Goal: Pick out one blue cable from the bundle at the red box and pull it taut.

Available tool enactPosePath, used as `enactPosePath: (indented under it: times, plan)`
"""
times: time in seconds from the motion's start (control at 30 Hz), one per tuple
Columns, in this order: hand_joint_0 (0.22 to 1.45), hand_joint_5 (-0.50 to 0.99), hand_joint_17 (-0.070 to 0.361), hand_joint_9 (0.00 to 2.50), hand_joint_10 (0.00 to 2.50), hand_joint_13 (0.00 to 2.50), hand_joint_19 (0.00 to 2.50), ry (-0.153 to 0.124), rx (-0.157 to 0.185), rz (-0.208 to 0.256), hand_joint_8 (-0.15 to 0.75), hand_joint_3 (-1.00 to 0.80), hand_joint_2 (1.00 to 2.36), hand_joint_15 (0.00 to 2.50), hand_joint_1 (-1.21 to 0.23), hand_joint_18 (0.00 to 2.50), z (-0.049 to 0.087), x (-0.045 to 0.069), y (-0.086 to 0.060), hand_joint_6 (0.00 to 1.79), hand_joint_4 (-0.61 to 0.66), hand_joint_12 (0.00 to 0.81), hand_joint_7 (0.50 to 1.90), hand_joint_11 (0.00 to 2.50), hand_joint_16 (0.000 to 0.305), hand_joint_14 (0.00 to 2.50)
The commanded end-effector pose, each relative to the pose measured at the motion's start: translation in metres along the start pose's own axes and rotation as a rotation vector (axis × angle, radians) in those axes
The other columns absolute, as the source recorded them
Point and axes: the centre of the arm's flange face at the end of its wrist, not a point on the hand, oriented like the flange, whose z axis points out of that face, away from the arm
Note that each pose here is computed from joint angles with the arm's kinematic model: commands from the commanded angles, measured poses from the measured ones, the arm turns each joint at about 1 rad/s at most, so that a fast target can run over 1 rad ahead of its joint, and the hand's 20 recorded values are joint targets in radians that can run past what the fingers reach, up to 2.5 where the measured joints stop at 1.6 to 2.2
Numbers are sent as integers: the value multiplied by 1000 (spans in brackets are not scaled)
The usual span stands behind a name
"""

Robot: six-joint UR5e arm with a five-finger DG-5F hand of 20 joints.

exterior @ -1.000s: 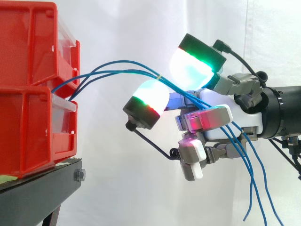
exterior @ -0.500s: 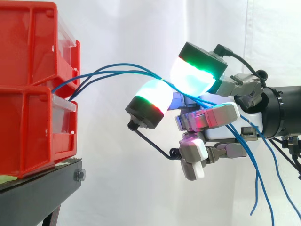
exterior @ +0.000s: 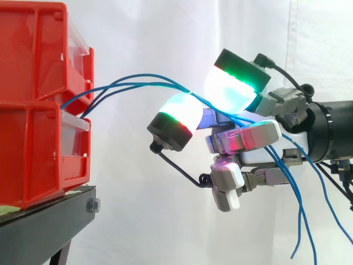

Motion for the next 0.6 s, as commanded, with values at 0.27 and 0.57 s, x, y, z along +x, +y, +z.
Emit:
enactPosePath:
  times: [0.27, 0.57]
  plan:
    - [552, -41, 86, 1578, 28, 1204, 588, 0, 1, 0, 257, -500, 1000, 473, -614, 983, 0, 0, -1, 907, -120, 335, 824, 749, 38, 18]
    - [575, -37, 86, 1567, 31, 1199, 599, 0, 1, 0, 256, -227, 1023, 474, -767, 973, 0, 0, 0, 891, -103, 339, 873, 735, 38, 18]
